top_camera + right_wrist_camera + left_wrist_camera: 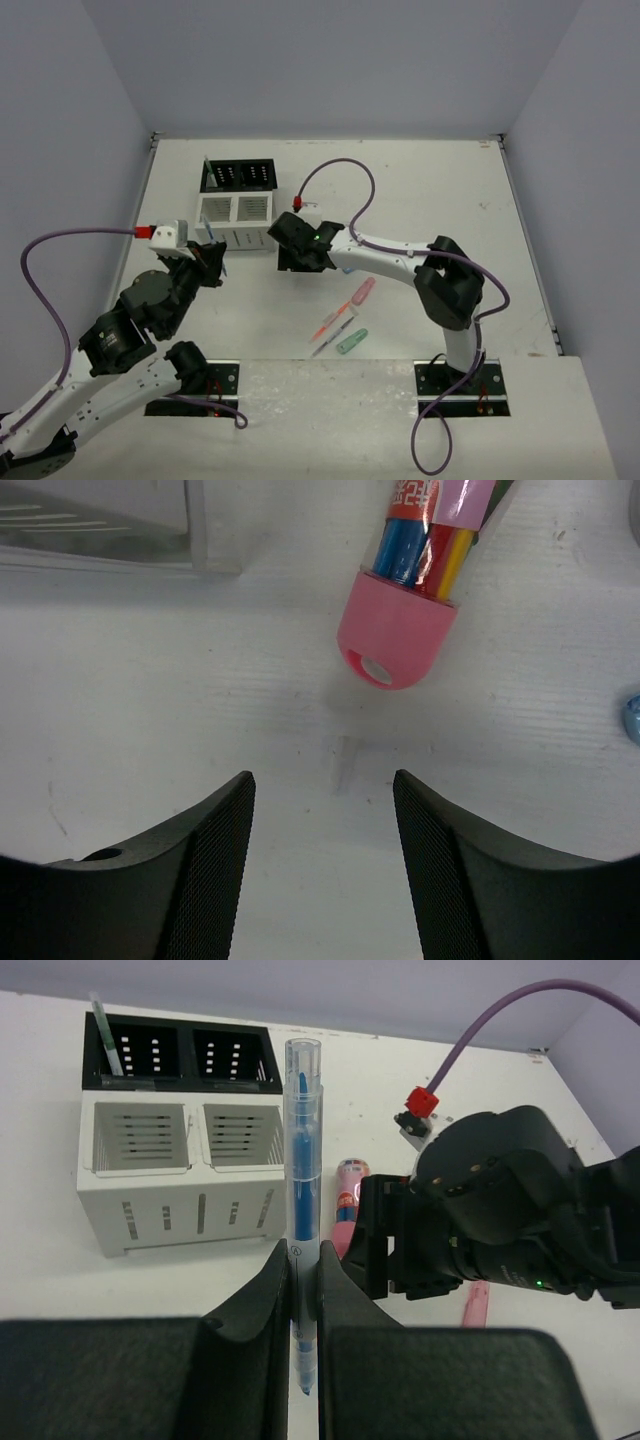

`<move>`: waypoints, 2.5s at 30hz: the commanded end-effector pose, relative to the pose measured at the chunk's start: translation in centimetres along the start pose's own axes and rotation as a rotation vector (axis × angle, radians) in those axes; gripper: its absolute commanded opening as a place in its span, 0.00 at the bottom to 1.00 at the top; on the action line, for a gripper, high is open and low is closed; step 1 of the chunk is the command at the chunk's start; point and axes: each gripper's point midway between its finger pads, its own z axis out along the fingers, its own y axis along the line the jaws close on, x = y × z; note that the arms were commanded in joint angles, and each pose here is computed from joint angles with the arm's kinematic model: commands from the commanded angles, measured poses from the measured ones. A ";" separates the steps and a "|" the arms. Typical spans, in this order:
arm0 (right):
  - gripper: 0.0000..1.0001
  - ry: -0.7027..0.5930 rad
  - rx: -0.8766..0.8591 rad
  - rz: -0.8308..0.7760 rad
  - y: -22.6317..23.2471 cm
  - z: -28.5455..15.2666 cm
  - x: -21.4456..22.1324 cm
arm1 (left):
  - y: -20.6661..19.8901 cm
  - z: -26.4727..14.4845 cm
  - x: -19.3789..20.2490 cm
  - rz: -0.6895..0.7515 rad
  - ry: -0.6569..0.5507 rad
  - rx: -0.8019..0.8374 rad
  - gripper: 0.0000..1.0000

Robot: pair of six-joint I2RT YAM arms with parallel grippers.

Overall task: Sort the stationery into containers
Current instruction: Pick up the pen cap from the center of the board, then close the pen cap on the pen.

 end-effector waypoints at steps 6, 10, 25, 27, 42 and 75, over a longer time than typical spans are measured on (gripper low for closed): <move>0.52 -0.035 0.136 0.045 -0.9 1.5 0.7 | -0.7 0.0 0.0 0.030 -0.008 0.053 0.00; 0.49 -0.017 0.136 0.046 -0.8 2.1 1.3 | -0.7 -0.2 -0.1 0.021 -0.016 0.062 0.00; 0.34 0.013 0.170 0.023 -1.0 4.0 3.2 | -0.7 -0.4 -0.1 0.014 -0.022 0.068 0.00; 0.29 0.022 0.176 0.023 -1.4 4.1 3.8 | -0.6 -0.4 -0.3 0.010 -0.028 0.068 0.00; 0.08 0.081 0.202 0.006 -2.9 5.0 6.8 | -0.6 -0.4 -0.5 0.009 -0.031 0.065 0.00; 0.00 -0.729 -1.215 -0.467 -2.4 -31.6 2.0 | -19.7 -5.7 -8.7 -0.462 -0.322 1.138 0.00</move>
